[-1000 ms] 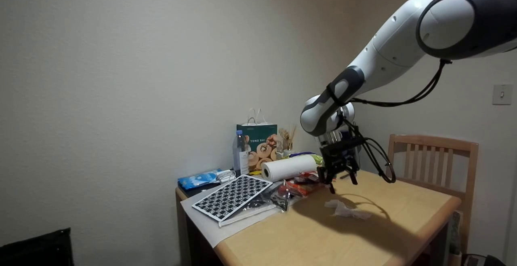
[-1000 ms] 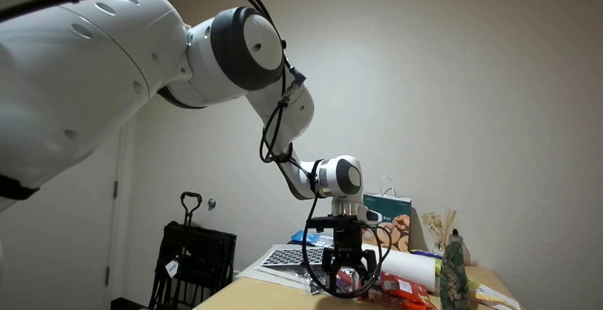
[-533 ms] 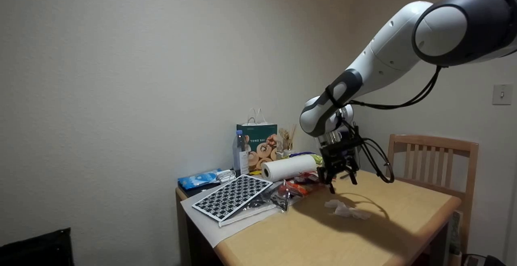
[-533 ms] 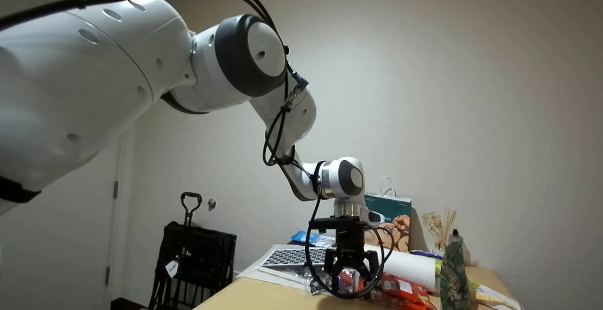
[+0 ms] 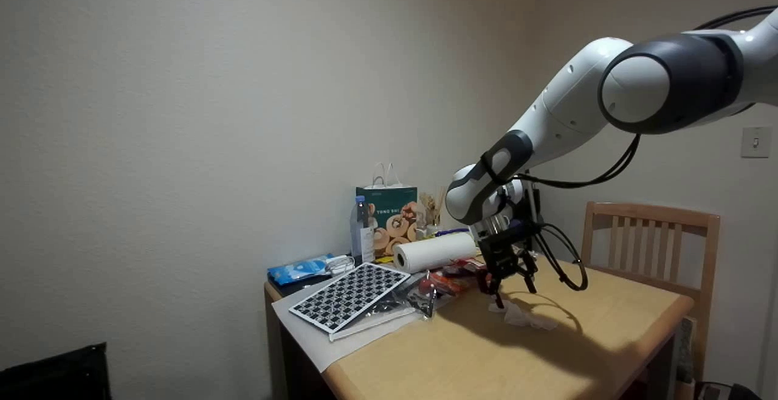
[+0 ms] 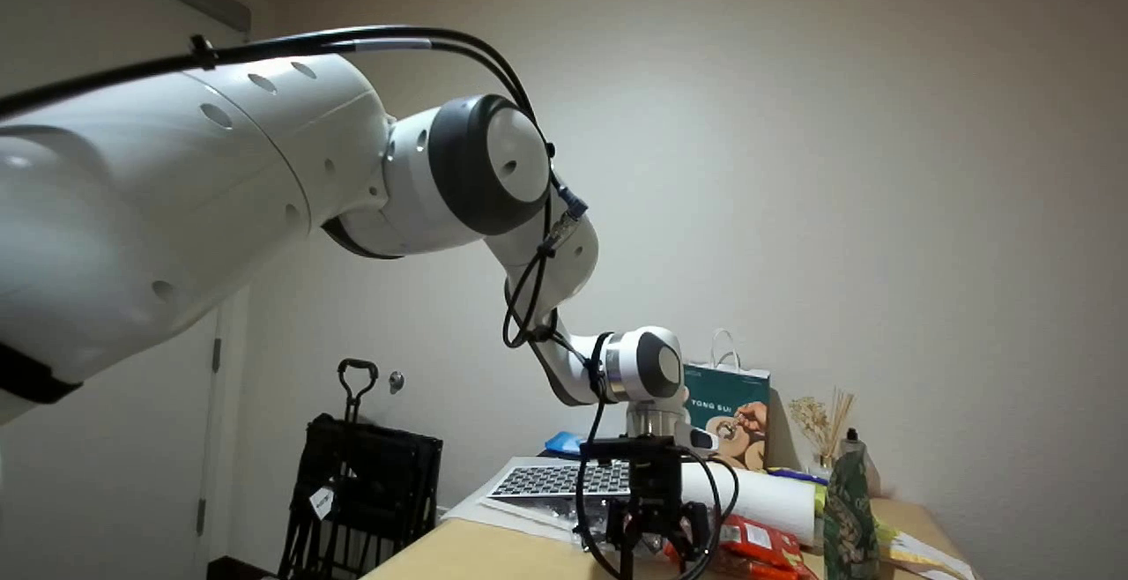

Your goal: Use the white cloth to wipe the table

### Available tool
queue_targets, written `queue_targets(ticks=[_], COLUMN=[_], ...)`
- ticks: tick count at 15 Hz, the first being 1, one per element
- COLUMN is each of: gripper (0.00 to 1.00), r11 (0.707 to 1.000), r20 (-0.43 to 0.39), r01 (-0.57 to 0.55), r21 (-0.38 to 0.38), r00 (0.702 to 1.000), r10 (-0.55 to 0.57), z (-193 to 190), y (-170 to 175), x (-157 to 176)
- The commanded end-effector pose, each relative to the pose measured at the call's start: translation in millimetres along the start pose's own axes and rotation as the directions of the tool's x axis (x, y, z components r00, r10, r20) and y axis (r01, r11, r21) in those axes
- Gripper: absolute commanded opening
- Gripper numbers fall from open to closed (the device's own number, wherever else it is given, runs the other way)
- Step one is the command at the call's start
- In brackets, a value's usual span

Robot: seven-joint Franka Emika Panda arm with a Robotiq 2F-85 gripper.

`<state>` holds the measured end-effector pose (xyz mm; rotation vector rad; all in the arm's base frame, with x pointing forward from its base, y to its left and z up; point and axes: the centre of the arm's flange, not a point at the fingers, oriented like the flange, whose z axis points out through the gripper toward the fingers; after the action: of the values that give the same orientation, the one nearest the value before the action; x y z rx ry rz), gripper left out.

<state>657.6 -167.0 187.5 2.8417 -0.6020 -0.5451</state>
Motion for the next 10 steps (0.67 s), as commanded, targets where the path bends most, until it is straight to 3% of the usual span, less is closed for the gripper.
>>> queue_targets(ticks=[1, 7, 9, 10], gripper=[1.0, 1.0, 0.9, 0.77], r11=[0.999, 0.996, 0.995, 0.996], r20=[0.038, -0.015, 0.017, 0.053], r01=[0.035, 0.091, 0.091, 0.078], r21=[-0.005, 0.018, 0.049, 0.052], r00=[0.999, 0.996, 0.996, 0.995], r10=[-0.035, -0.09, -0.092, -0.081], z=[5.3, -9.3, -13.6, -11.8], y=[-0.8, 6.5, 10.6, 13.9], x=[19.1, 45.4, 47.1, 40.3])
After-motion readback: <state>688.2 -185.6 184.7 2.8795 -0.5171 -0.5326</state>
